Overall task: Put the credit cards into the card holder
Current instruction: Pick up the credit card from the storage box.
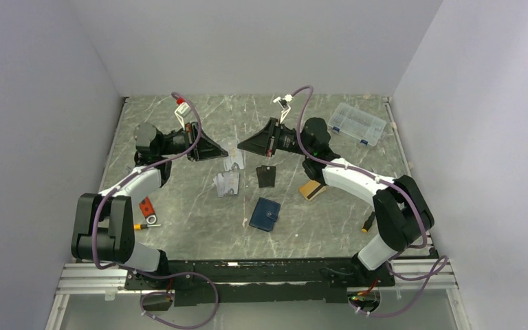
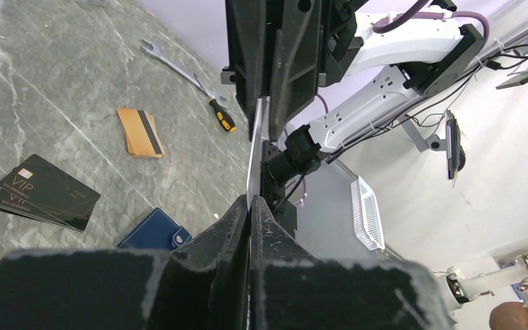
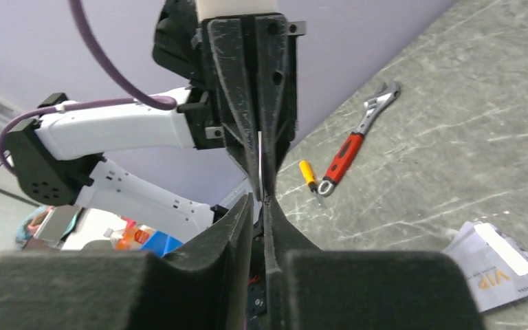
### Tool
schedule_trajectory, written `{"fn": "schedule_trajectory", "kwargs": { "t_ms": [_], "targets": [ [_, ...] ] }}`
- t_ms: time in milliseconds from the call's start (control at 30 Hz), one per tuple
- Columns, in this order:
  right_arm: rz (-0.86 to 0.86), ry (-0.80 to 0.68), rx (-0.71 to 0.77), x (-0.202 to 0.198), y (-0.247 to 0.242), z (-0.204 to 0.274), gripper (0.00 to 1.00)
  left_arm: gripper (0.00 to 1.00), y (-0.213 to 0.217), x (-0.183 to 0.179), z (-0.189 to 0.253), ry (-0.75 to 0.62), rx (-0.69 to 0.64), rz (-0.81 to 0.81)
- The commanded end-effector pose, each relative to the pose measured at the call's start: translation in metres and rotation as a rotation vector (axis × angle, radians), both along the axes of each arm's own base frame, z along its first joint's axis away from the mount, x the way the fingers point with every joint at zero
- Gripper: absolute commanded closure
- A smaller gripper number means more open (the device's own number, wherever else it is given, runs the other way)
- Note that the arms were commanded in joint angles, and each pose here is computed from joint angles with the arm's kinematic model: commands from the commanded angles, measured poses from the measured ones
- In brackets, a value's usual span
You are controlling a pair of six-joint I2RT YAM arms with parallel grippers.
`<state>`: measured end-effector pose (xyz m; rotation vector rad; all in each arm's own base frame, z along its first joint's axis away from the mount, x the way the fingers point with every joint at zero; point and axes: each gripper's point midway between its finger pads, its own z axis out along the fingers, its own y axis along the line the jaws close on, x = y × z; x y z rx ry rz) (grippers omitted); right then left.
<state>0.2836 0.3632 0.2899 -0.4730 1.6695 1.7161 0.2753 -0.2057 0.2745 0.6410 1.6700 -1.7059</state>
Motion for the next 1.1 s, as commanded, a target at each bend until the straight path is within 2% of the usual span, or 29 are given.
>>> {"fn": "schedule_trajectory", "kwargs": {
  "t_ms": [0,133,400,533,633,833,867,900,933,1000,1067],
  "targets": [
    [0.058,-0.085,0.069,-0.011,0.001,0.030,0.89,0.91,0.001,-0.003,0.020,-0.099,0.005,-0.015],
    [0.070,-0.075,0.065,-0.016,0.002,0.026,0.88,0.91,0.001,-0.002,0.019,-0.098,0.005,-0.013],
    [0.076,-0.046,0.012,-0.021,0.002,0.008,0.75,0.94,0.001,0.000,0.022,-0.089,0.001,-0.004],
    [0.074,-0.032,0.009,-0.022,0.002,0.002,0.75,0.95,0.001,0.000,0.023,-0.089,0.000,-0.003],
    [0.070,-0.041,0.007,-0.023,0.002,0.004,0.77,0.96,0.002,0.000,0.024,-0.093,0.000,-0.003],
    [0.064,-0.052,0.010,-0.018,0.004,0.012,0.99,0.95,0.002,0.001,0.021,-0.083,0.001,0.005],
    [0.061,-0.051,0.011,-0.018,0.004,0.012,1.00,0.92,0.001,0.001,0.018,-0.071,0.003,0.005],
    [0.058,-0.045,0.006,-0.017,0.003,0.011,1.00,0.84,0.001,0.002,0.015,-0.052,0.007,0.014],
    [0.053,-0.035,-0.009,-0.015,0.003,0.007,1.00,0.72,0.000,0.005,0.010,-0.033,0.014,0.029],
    [0.018,0.020,-0.100,-0.011,0.000,-0.015,1.00,0.54,-0.001,0.012,-0.005,-0.014,0.050,0.065],
    [-0.065,0.042,-0.240,-0.004,-0.011,-0.047,1.00,0.52,-0.003,0.022,-0.039,0.047,0.169,0.121]
  ]
}}
